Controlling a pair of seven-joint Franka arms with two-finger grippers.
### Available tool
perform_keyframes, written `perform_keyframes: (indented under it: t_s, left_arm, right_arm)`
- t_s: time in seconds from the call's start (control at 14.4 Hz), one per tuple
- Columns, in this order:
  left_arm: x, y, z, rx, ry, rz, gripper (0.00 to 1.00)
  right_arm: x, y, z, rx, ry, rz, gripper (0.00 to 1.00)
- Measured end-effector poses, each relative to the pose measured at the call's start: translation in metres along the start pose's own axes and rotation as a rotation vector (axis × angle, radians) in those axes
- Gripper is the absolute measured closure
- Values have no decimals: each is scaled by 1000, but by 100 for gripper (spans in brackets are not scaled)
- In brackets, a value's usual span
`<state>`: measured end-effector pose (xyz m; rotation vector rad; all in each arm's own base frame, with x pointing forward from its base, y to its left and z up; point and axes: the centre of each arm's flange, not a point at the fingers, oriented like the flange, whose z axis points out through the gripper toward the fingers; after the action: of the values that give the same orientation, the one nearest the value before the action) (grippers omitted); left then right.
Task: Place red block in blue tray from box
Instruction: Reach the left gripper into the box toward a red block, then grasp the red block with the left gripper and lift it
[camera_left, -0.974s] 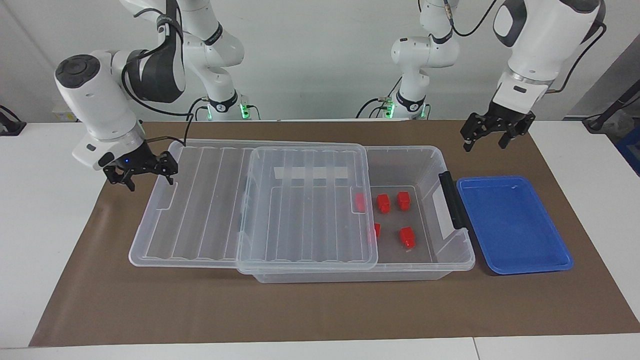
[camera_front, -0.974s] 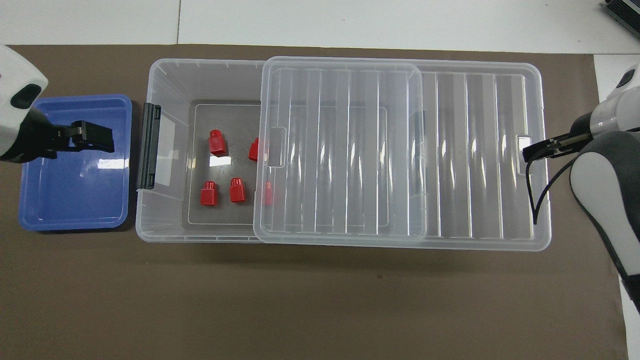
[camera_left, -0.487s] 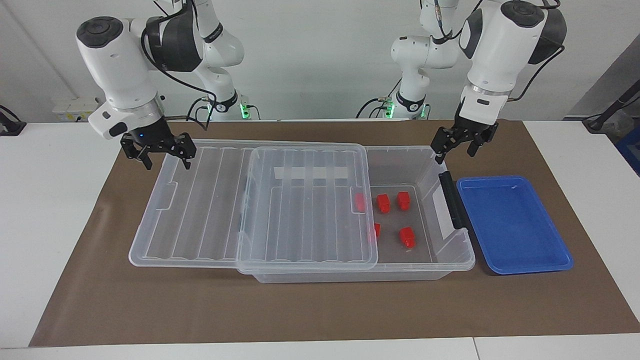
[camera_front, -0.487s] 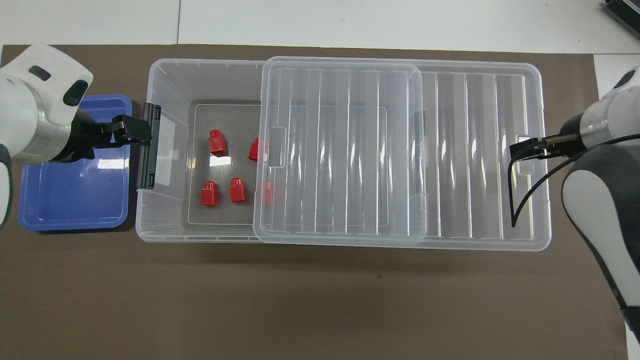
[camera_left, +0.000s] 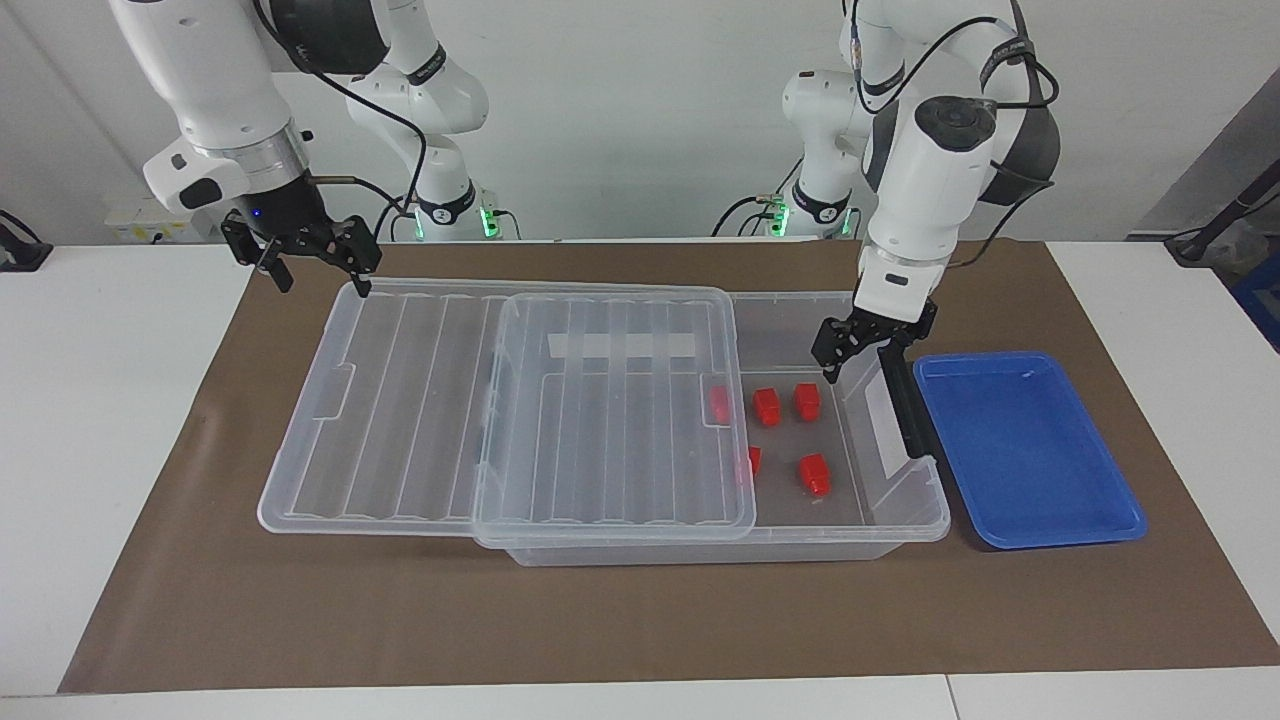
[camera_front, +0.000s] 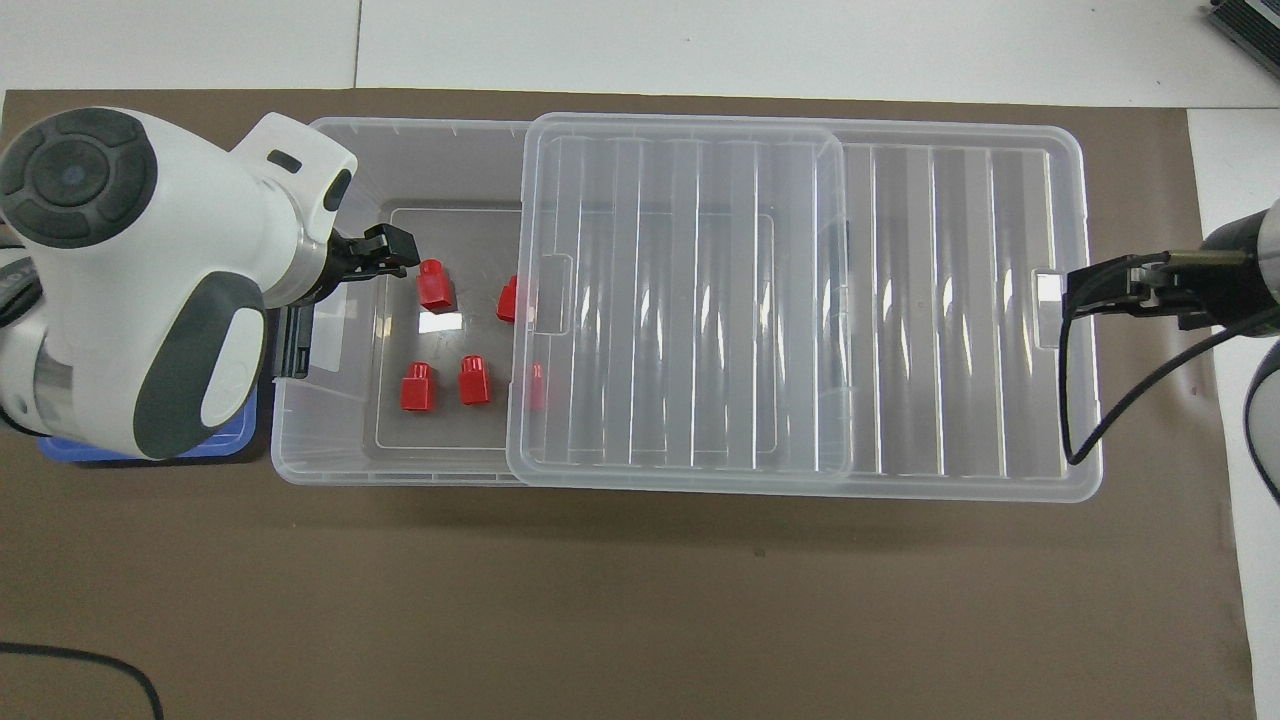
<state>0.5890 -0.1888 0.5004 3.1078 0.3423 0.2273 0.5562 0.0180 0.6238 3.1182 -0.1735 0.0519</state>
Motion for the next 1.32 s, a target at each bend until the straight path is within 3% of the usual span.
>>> perform_keyframes:
  t_s: [0.49,1.04,1.32]
  left_arm:
    - [-6,-2,70,24,51,41,0]
    - [-8,28,155,-10,71,67,0]
    - [-7,28,159,-5,72,70,0]
  right_arm:
    - [-11,-1,-18,-9,-58,13,0]
    - [-11,-1,-18,-10,-61,13,0]
    - [-11,-1,-18,-10,-61,13,0]
